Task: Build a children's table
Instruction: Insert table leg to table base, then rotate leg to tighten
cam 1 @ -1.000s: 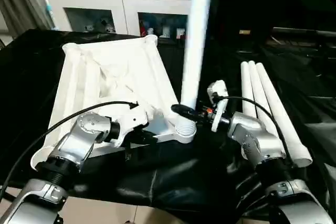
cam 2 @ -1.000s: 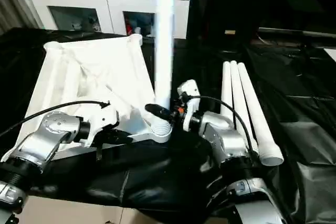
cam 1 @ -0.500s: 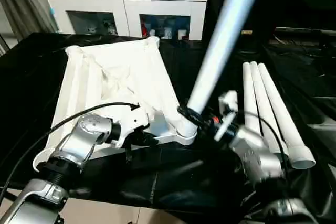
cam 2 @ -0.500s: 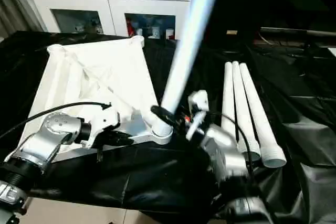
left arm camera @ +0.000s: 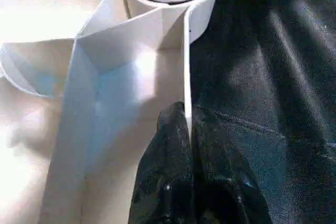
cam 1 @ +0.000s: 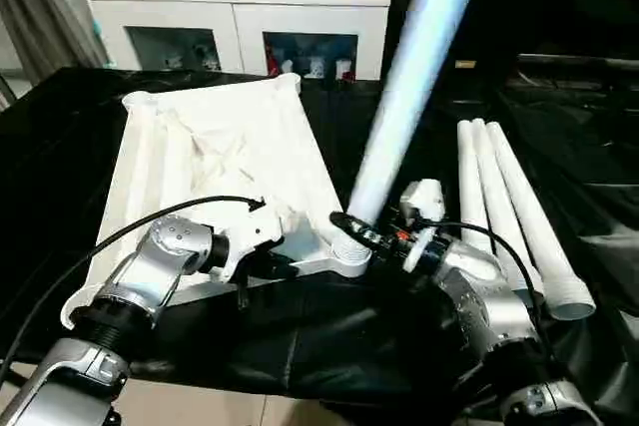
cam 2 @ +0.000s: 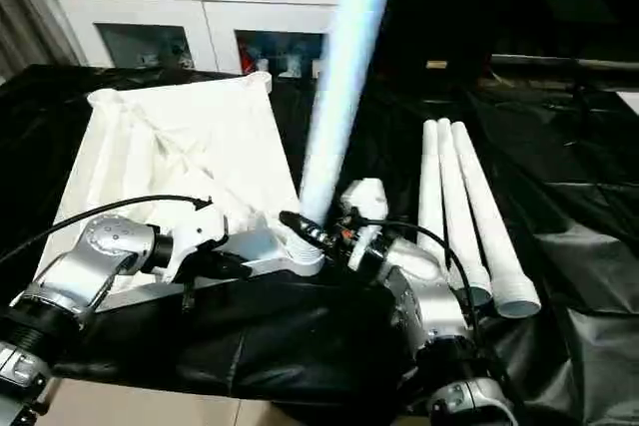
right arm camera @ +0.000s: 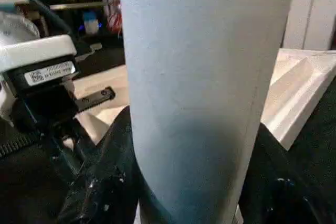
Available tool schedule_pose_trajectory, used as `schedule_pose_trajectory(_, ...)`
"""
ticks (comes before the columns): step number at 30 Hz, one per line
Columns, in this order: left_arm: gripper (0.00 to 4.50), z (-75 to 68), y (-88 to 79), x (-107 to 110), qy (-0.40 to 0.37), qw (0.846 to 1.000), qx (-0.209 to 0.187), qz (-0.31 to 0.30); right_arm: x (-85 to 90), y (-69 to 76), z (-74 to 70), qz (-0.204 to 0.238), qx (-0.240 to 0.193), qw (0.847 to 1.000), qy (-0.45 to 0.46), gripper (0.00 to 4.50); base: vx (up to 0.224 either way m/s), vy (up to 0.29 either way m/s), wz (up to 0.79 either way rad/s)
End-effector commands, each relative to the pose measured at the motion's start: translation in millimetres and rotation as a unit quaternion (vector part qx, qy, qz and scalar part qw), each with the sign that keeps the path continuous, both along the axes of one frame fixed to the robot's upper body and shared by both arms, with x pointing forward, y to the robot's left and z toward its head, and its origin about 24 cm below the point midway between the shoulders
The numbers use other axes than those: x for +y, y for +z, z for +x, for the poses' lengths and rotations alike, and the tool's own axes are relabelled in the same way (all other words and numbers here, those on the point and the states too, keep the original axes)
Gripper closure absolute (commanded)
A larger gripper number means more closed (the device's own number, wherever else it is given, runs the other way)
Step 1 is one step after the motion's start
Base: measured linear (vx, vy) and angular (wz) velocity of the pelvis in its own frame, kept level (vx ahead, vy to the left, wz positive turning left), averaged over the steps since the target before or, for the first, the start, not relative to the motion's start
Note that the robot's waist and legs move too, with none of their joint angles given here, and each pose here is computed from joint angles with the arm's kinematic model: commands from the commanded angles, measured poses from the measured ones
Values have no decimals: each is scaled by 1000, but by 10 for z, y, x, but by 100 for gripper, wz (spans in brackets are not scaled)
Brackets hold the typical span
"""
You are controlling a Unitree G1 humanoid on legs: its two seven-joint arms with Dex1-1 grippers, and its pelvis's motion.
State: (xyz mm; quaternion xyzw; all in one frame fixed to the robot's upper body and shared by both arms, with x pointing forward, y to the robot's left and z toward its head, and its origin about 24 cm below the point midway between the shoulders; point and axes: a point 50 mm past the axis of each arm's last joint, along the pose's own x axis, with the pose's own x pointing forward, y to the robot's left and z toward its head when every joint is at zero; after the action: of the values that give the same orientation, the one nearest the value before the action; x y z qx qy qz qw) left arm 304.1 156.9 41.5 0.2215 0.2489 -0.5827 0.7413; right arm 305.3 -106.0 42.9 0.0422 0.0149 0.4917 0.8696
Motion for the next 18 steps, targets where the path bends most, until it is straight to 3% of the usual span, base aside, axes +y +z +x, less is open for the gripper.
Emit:
schedule_pose_trajectory(1, 450, -45, -118, 38, -5, 999, 18, 42, 16, -271, -97, -50, 68, 996, 22, 264, 0, 0, 0)
schedule_pose_trajectory(5, 450, -51, -132, 39, -3, 999, 20, 45, 17, -300, -61, -87, 91, 991, 37, 264, 0, 0, 0)
schedule_pose_trajectory(18, 450, -92, -174, 44, 1, 998, 40, 42, -67, -416, -85, -120, 123, 984, 40, 264, 0, 0, 0)
